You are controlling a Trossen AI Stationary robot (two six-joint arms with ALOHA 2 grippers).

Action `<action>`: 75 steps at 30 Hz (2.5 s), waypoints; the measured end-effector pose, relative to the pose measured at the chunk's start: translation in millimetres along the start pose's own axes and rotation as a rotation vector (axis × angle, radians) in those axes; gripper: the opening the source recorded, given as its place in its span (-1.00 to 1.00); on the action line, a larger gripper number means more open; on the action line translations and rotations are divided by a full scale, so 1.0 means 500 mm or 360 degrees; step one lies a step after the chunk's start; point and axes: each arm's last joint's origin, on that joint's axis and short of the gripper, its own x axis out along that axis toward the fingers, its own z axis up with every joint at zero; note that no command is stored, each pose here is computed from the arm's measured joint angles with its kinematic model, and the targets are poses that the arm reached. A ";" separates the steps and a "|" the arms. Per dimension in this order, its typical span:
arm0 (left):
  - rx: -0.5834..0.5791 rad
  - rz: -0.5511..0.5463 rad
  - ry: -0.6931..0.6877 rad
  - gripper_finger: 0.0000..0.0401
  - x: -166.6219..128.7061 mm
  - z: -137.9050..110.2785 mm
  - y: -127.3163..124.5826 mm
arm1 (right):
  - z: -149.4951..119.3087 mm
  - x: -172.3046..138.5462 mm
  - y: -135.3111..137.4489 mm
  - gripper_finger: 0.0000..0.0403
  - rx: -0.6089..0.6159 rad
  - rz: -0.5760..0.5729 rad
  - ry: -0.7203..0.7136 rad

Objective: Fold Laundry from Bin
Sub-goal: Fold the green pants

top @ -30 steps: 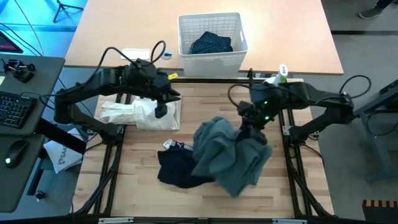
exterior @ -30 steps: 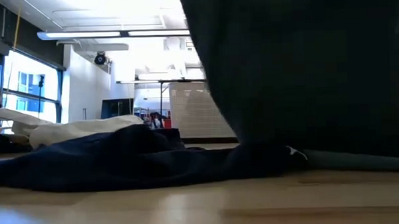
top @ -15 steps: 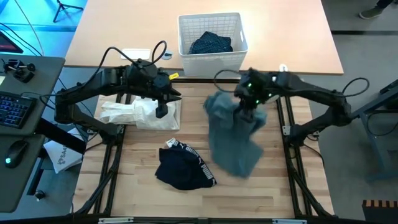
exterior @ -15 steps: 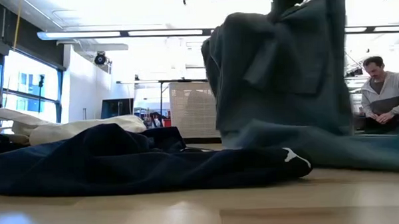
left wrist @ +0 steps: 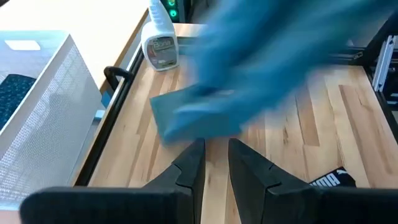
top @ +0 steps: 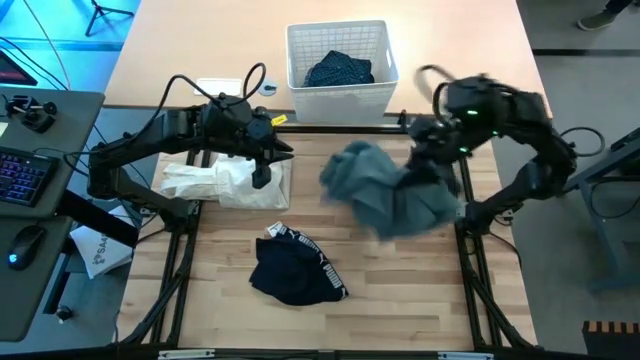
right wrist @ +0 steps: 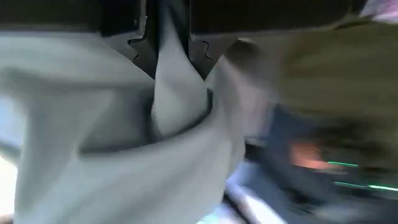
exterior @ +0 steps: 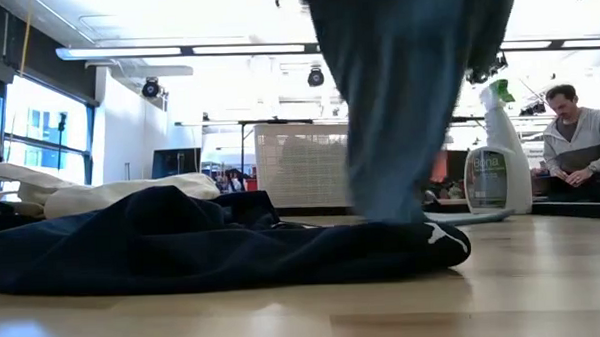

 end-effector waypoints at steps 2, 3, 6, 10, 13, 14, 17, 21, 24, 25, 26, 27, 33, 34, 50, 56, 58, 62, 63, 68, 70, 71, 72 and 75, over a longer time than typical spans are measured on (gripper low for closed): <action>0.0003 0.0000 -0.0001 -0.73 0.000 0.000 0.000 | 0.013 -0.014 0.047 -0.97 -0.0039 0.0229 -0.0075; 0.0009 0.0000 -0.0001 -0.73 0.000 0.000 0.000 | 0.018 -0.023 0.069 -0.96 -0.0079 0.0313 -0.0118; 0.0033 0.0000 -0.0001 -0.73 0.000 0.000 0.000 | 0.035 -0.044 0.121 -0.96 -0.0235 0.0530 -0.0267; 0.0047 0.0002 -0.0004 -0.73 0.000 0.001 0.000 | 0.031 -0.076 0.127 -0.97 -0.0314 0.0553 -0.0419; 0.0055 0.0014 -0.0011 -0.73 0.000 0.001 0.003 | 0.030 -0.098 0.099 -0.97 -0.0296 0.0301 -0.0469; 0.0055 0.0016 -0.0016 -0.73 0.000 0.002 0.004 | 0.030 -0.104 0.086 -0.97 -0.0288 0.0212 -0.0473; 0.0057 0.0026 -0.0037 -0.73 0.000 0.004 0.005 | 0.030 -0.108 0.038 -0.97 -0.0233 -0.0012 -0.0421; 0.0057 0.0040 -0.0053 -0.73 0.000 0.006 0.009 | 0.031 -0.080 -0.061 -0.97 -0.0108 -0.0318 -0.0216; 0.0056 0.0072 -0.0064 -0.73 0.000 0.008 0.010 | 0.025 -0.042 -0.146 -0.97 -0.0117 -0.0514 0.0024; 0.0056 0.0077 -0.0061 -0.73 0.000 0.008 0.011 | 0.023 -0.032 -0.173 -0.97 -0.0143 -0.0606 0.0098; 0.0056 0.0077 -0.0061 -0.73 0.000 0.008 0.011 | 0.020 -0.022 -0.197 -0.97 -0.0171 -0.0700 0.0167; 0.0055 0.0079 -0.0061 -0.73 0.000 0.008 0.011 | 0.016 -0.013 -0.221 -0.97 -0.0199 -0.0780 0.0238; 0.0012 0.0079 -0.0061 -0.73 0.000 0.007 0.011 | -0.015 0.047 -0.304 -0.97 -0.0240 -0.0868 0.0599; 0.0001 0.0080 -0.0062 -0.73 0.000 0.007 0.011 | -0.020 0.055 -0.304 -0.96 -0.0227 -0.0818 0.0622; -0.0009 0.0073 -0.0061 -0.73 0.000 0.007 0.009 | -0.046 0.090 -0.349 -0.96 -0.0376 -0.1089 0.0805; -0.0009 0.0072 -0.0060 -0.73 0.000 0.007 0.009 | -0.020 0.080 -0.341 -0.96 -0.0532 -0.1376 0.0740; -0.0009 0.0064 -0.0060 -0.73 0.000 0.007 0.008 | -0.029 0.095 -0.330 -0.96 -0.0476 -0.1241 0.0750; -0.0012 0.0030 -0.0062 -0.73 0.000 0.007 0.007 | -0.075 0.171 -0.316 -0.96 -0.0344 -0.0986 0.0853; -0.0011 0.0016 -0.0063 -0.73 0.000 0.007 0.006 | -0.092 0.198 -0.313 -0.96 -0.0335 -0.0936 0.0898; -0.0010 -0.0052 -0.0067 -0.73 0.000 0.007 0.004 | -0.203 0.346 -0.308 -0.96 -0.0346 -0.0810 0.0965; -0.0009 -0.0079 -0.0063 -0.73 0.000 0.007 0.003 | -0.251 0.391 -0.303 -0.96 -0.0350 -0.0773 0.0953; -0.0008 -0.0094 -0.0062 -0.73 0.000 0.006 0.002 | -0.273 0.410 -0.299 -0.96 -0.0360 -0.0736 0.0948; -0.0008 -0.0110 -0.0063 -0.73 0.000 0.006 0.002 | -0.294 0.425 -0.293 -0.96 -0.0368 -0.0698 0.0954; -0.0005 -0.0130 -0.0064 -0.73 0.000 0.006 0.001 | -0.343 0.455 -0.270 -0.92 -0.0390 -0.0634 0.0984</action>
